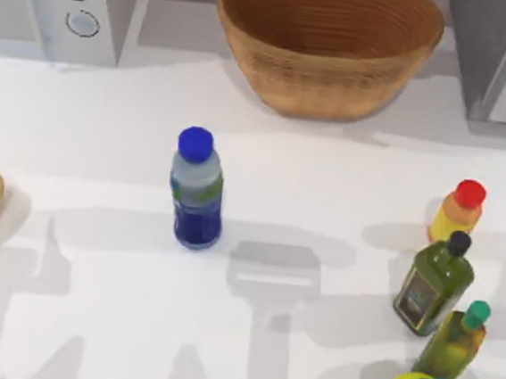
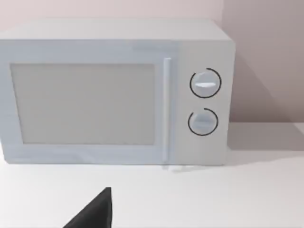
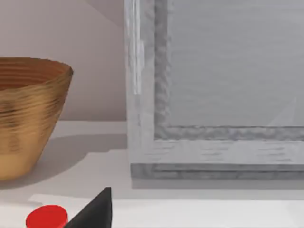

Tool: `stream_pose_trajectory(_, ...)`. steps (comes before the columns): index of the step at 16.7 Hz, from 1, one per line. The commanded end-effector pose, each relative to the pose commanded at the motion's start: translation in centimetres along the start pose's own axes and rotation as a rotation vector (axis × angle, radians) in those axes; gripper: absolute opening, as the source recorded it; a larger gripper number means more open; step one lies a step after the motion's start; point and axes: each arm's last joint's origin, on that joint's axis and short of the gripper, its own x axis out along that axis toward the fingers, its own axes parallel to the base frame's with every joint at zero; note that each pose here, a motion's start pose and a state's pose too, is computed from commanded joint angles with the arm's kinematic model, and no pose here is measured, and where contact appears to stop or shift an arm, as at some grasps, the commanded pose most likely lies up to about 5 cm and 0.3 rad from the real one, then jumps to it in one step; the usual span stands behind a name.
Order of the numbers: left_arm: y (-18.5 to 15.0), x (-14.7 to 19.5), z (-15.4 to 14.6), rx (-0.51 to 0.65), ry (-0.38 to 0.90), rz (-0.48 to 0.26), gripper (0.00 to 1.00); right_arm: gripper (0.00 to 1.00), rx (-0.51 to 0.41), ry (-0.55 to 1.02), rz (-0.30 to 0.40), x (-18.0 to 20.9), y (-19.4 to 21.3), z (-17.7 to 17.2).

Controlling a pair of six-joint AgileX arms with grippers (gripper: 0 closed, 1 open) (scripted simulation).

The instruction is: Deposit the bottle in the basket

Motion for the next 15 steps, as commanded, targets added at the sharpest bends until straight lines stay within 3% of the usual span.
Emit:
stream_pose_trajectory(6,-0.3,0.5,1.0,0.007,-0.019,-0.052,1.00,1.00,0.000,0.000,0.000,0.0,0.0,0.0)
stream_pose_trajectory(11,-1.2,3.1,2.1,0.028,-0.024,-0.186,1.00,1.00,0.000,0.000,0.000,0.0,0.0,0.0)
stream_pose_trajectory(15,-2.3,6.5,0.2,0.040,0.066,-0.316,1.00,1.00,0.000,0.000,0.000,0.0,0.0,0.0)
